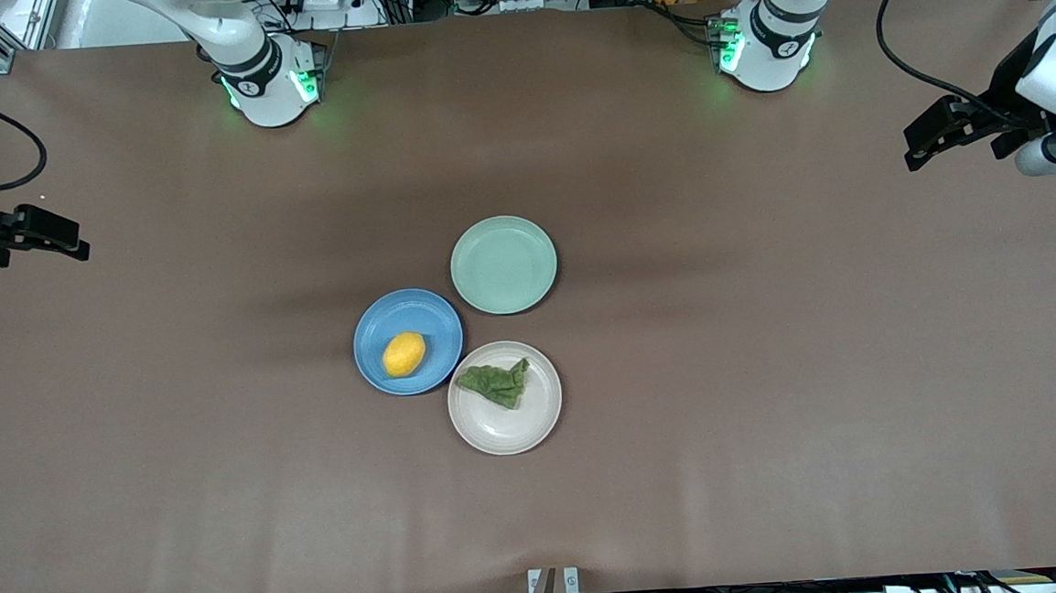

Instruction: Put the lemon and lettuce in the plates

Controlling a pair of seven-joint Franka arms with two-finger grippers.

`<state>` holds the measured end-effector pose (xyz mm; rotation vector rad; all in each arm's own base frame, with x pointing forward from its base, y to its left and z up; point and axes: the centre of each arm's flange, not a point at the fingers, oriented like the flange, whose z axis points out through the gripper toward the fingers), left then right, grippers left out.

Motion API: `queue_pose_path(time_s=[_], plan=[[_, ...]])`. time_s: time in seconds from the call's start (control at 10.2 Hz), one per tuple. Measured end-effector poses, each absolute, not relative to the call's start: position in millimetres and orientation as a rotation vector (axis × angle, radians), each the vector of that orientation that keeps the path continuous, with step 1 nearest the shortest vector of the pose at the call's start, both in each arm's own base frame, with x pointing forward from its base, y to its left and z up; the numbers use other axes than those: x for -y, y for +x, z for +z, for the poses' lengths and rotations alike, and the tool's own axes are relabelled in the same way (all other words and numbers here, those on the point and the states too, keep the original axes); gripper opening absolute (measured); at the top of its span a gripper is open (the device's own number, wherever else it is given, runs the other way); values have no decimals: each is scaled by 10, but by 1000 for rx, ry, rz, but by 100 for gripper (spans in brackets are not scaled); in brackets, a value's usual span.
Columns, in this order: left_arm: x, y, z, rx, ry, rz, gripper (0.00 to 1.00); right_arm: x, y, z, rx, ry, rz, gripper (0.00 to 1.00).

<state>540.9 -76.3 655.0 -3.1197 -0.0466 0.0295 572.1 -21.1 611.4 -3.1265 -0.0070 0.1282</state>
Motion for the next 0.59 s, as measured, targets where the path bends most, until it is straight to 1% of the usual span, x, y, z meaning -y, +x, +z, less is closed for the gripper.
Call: queue_pose_path(time_s=[0.59], plan=[[714, 5416, 6550, 24, -3120, 29, 100, 209, 5721, 6113, 6, -3126, 128, 100]])
